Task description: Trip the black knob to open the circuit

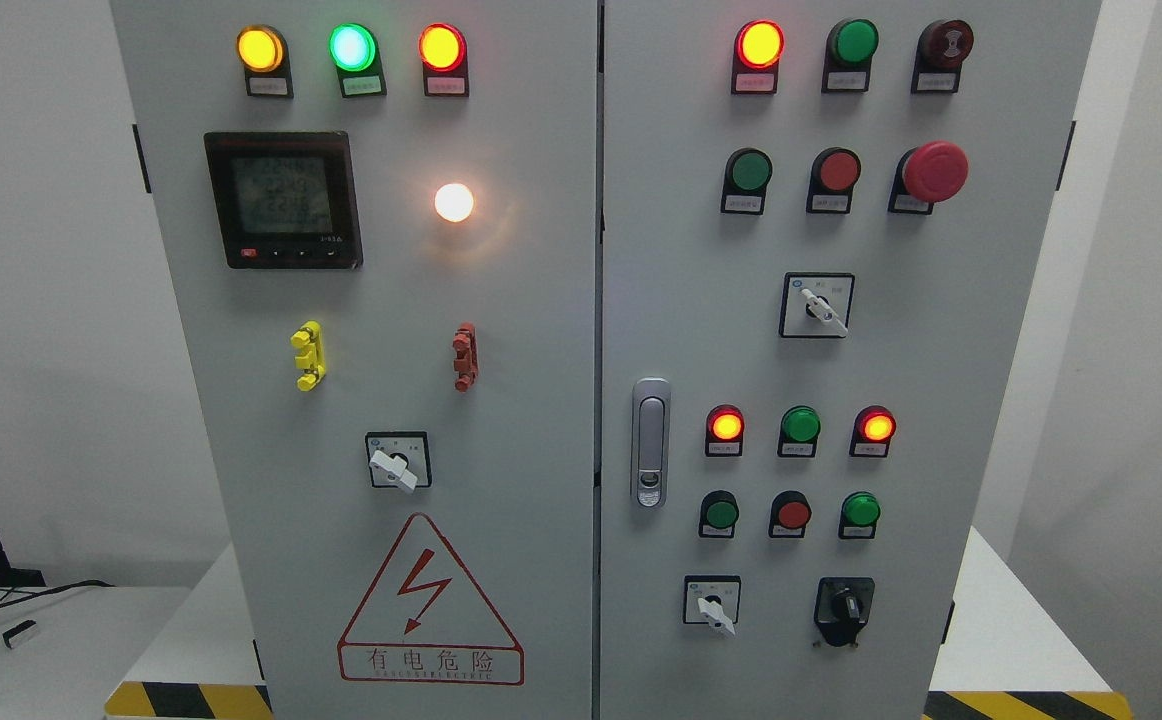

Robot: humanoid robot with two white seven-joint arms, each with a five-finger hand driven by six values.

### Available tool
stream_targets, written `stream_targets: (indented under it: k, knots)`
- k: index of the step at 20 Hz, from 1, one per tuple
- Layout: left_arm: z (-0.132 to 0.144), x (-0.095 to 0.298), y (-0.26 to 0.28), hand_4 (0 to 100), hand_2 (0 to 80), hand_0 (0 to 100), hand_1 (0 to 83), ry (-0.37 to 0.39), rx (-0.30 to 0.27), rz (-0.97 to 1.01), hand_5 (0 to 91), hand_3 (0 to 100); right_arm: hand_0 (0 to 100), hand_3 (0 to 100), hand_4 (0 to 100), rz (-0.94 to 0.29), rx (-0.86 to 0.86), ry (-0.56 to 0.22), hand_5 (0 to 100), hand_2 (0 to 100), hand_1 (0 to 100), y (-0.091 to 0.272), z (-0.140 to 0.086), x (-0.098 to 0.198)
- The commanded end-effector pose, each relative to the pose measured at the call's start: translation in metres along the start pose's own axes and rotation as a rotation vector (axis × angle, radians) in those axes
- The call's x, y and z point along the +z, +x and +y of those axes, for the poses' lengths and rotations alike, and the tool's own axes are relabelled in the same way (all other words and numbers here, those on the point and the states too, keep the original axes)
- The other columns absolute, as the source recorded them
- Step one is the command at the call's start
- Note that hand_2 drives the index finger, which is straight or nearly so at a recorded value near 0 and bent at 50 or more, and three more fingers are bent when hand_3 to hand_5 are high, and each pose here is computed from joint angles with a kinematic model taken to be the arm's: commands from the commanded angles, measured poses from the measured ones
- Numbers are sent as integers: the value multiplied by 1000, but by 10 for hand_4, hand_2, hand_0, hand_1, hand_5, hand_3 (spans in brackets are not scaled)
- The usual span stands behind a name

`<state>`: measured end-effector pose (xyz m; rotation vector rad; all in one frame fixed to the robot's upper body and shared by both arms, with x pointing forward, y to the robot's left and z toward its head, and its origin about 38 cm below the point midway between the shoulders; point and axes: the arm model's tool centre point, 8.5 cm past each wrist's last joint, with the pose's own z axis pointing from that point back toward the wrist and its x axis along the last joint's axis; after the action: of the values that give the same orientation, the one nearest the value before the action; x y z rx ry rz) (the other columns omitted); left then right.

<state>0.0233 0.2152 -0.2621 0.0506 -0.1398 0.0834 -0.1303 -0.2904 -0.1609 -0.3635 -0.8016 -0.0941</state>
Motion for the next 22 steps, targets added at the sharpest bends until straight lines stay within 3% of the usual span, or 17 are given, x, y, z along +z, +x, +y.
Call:
stream_targets:
  k: [1,5,12,22]
  knots:
    - [0,0,0,0,0,120,389,-4,-30,-2,0,0,236,673,681,-546,-139,-67,703,298,790,111,-27,-5]
    - [-1,0,0,0,0,120,389,-6,-30,-2,0,0,260,677,683,-663,-177,-58,711,298,777,131,-25,0]
    - [-1,0,0,0,0,120,389,-6,-30,0,0,0,302,691,690,-878,-245,-52,720,303,724,196,-21,-2]
    - [0,0,0,0,0,120,389,-4,-30,0,0,0,283,704,732,-1048,-205,-107,823,285,692,253,-44,2]
